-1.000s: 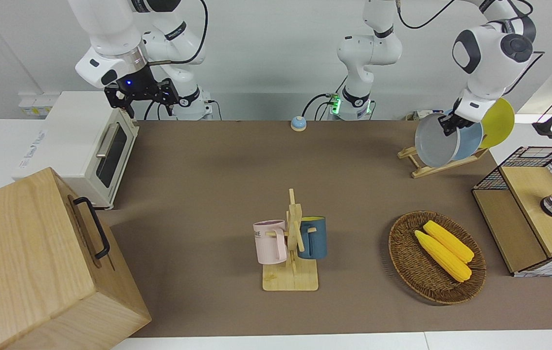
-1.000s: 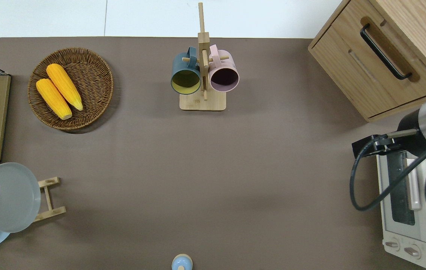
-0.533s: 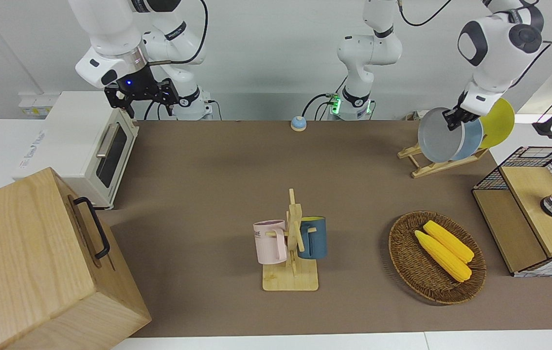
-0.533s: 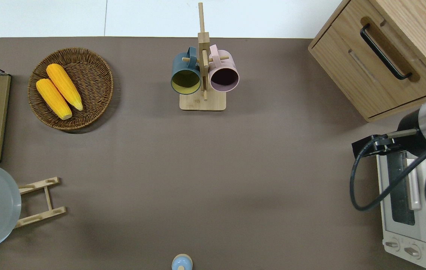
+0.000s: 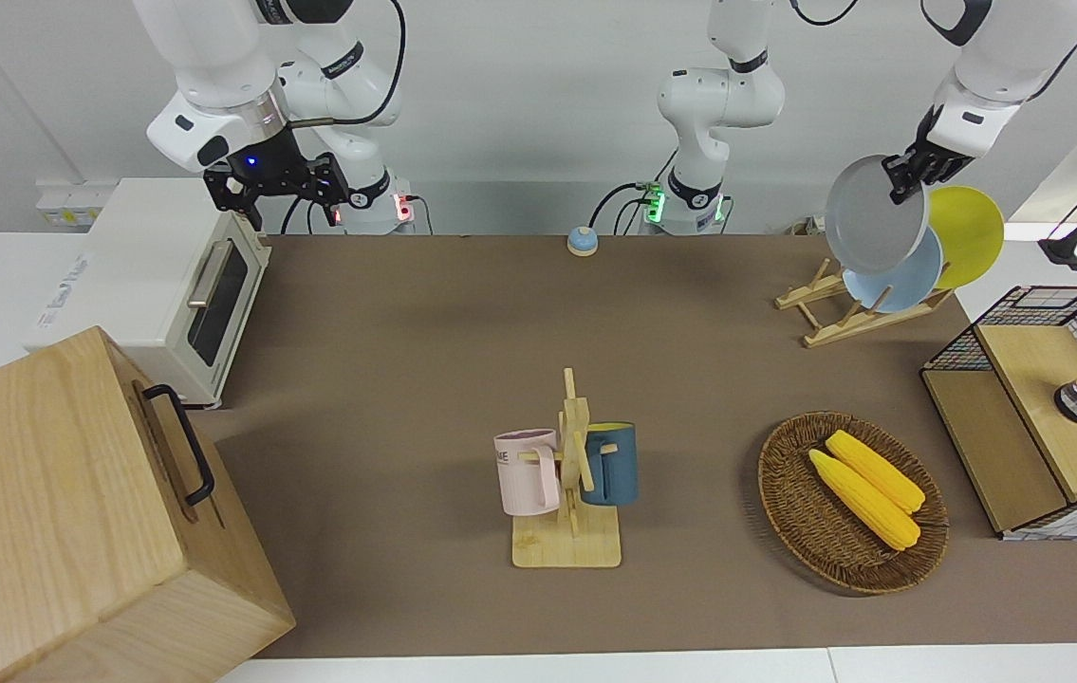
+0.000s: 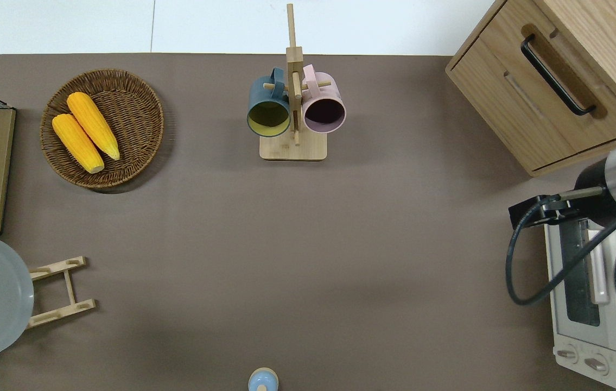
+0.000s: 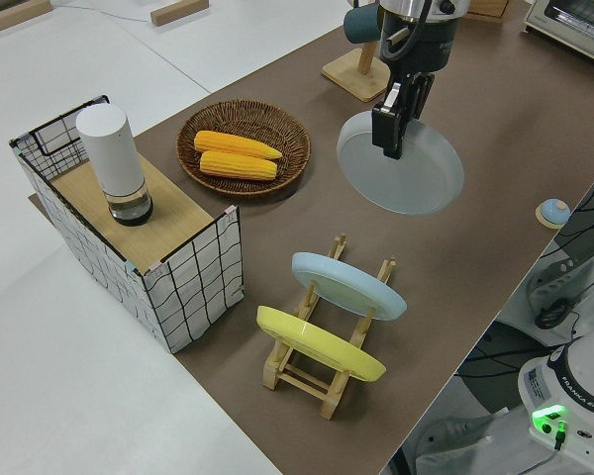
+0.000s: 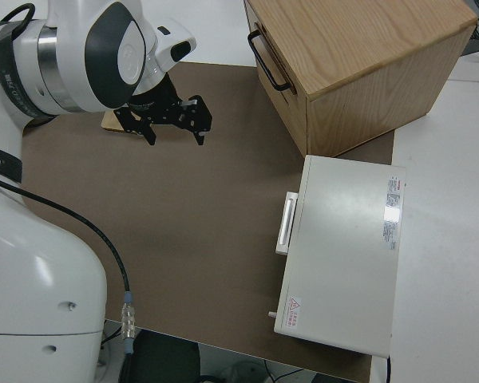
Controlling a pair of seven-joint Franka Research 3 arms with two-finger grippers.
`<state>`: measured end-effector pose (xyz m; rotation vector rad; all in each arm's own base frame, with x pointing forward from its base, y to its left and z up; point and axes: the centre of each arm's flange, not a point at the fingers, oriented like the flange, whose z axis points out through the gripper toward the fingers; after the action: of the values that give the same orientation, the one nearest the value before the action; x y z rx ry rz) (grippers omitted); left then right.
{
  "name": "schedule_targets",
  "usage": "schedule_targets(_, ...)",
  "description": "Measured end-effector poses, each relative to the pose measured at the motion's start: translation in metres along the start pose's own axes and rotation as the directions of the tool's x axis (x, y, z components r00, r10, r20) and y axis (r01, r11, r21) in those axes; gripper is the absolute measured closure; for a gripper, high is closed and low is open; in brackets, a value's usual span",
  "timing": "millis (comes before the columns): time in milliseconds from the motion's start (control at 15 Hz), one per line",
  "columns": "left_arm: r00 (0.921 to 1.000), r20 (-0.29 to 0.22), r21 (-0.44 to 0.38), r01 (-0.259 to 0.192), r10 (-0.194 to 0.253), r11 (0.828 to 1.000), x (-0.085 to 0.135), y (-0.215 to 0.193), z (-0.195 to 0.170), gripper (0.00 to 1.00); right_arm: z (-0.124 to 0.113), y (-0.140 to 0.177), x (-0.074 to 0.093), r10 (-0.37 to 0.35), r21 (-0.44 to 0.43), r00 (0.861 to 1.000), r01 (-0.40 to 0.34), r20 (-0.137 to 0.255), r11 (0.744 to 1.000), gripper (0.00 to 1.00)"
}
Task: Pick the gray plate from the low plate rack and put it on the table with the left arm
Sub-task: 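Lift the gray plate up out of the rack with the left gripper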
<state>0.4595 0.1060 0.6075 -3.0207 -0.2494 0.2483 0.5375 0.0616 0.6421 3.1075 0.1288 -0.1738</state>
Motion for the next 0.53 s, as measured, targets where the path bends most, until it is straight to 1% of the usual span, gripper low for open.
schedule_targets(133,0.9999,0.003,-0.043,0.016,-0.016,0.999,0.001,0.021,-0.001,0.91,0.000,0.000,0.000,0.000,0.000,1.000,0.000,0.000,1.000,0.01)
schedule_targets(333,0.9990,0.020,-0.103,0.043,-0.041,0.994,0.001,0.062,-0.001,0.91,0.000,0.000,0.000,0.000,0.000,1.000,0.000,0.000,1.000,0.01)
schedule_targets(533,0.9976,0.043,-0.130,0.059,-0.054,0.990,-0.001,0.110,0.000,0.91,0.000,0.000,0.000,0.000,0.000,1.000,0.000,0.000,1.000,0.01)
